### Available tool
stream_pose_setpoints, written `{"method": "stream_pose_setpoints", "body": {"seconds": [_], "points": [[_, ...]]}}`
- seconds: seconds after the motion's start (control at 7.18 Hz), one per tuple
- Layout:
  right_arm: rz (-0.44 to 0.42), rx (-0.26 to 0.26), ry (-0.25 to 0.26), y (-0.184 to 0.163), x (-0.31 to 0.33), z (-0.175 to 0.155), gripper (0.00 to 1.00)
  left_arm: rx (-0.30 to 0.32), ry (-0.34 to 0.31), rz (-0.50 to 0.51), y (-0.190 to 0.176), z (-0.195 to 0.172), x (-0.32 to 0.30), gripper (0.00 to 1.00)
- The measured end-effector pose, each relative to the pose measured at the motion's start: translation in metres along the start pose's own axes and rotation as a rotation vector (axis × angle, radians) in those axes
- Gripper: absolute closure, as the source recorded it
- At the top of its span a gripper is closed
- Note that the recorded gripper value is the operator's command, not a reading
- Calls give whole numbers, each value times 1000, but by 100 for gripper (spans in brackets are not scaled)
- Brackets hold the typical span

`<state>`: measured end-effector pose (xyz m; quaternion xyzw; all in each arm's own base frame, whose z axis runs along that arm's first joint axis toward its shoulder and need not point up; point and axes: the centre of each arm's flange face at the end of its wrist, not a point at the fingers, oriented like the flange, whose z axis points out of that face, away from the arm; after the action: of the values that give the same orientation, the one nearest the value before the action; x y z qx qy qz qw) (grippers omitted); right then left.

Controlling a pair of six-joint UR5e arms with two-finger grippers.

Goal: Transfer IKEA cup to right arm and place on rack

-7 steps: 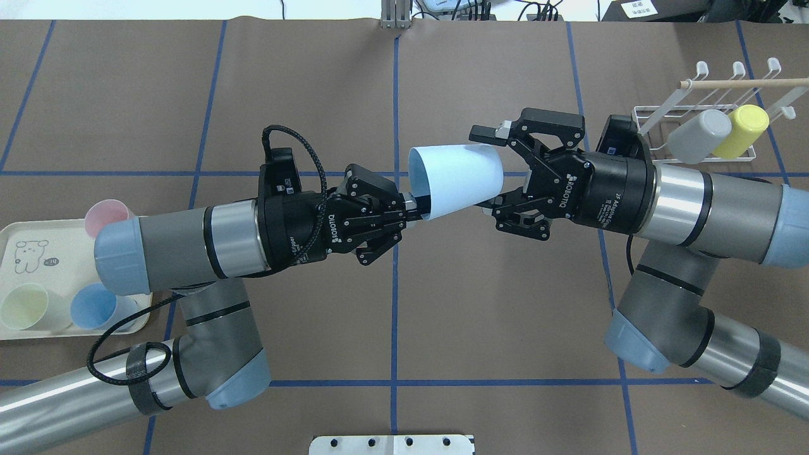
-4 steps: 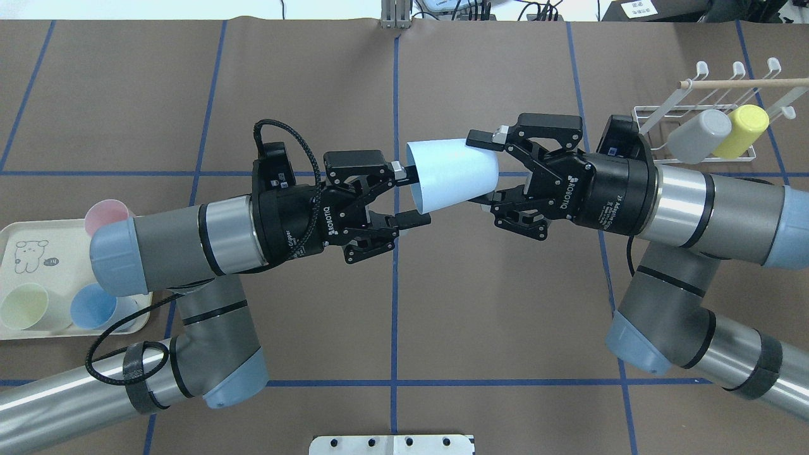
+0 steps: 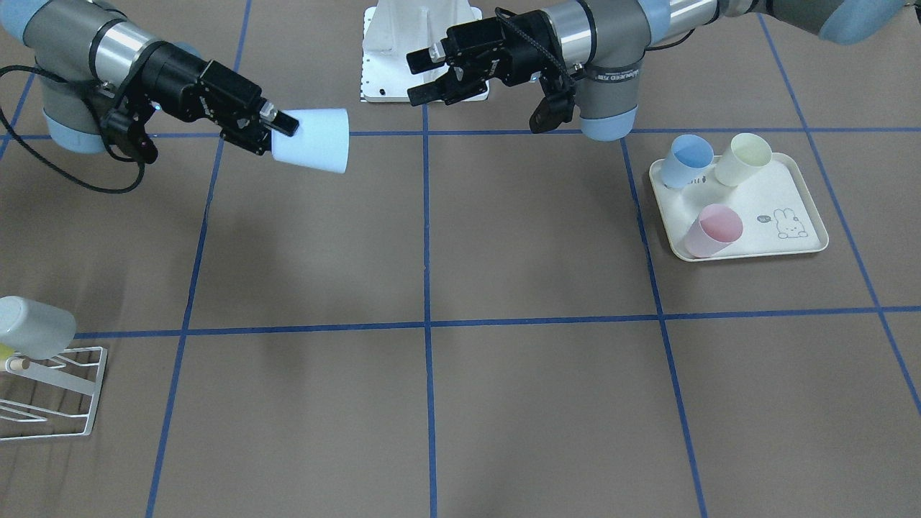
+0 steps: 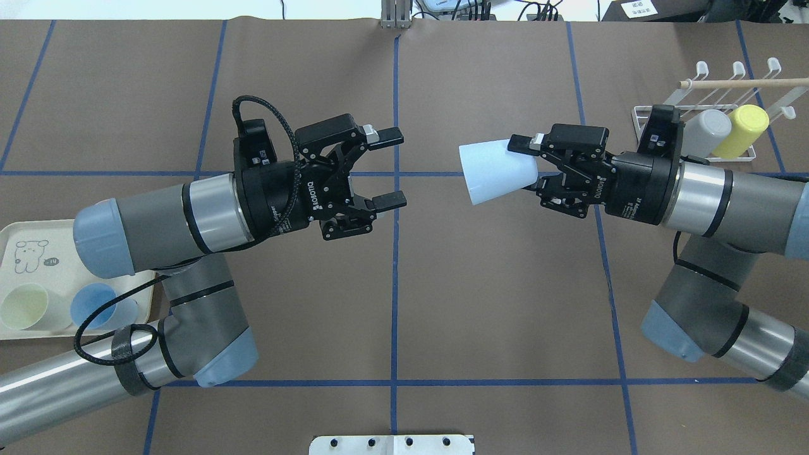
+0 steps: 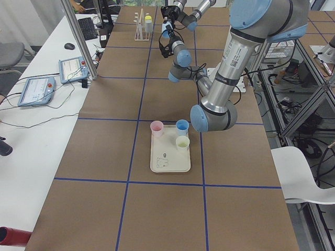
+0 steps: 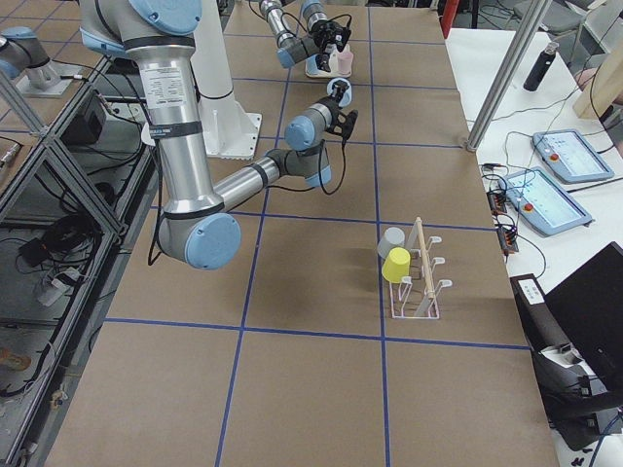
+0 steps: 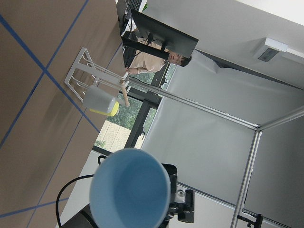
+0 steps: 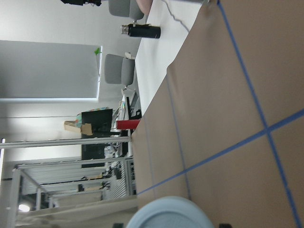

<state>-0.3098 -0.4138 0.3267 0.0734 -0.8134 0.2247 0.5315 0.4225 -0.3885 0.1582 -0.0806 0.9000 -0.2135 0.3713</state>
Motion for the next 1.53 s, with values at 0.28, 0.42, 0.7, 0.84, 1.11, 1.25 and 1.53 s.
{"method": "stream_pose_setpoints", "body": {"seconds": [0.28,0.42,0.7,0.84,1.11,1.25,1.53], "points": [[-234,152,207,-60,35,-39,100,30,-32,38,-15,0,-14,1],[-346,212,299,-91,49,-76,100,39,-44,46,-19,0,-20,1],[-540,265,492,-155,51,-164,100,50,-54,54,-23,0,-26,1],[-639,261,602,-187,44,-208,100,55,-59,55,-25,0,-29,1],[-818,186,818,-226,43,-257,100,71,-69,54,-30,0,-36,1],[-863,131,902,-238,47,-268,100,84,-69,54,-33,0,-39,1],[-862,44,982,-250,52,-279,100,94,-72,54,-36,1,-42,1]]}}
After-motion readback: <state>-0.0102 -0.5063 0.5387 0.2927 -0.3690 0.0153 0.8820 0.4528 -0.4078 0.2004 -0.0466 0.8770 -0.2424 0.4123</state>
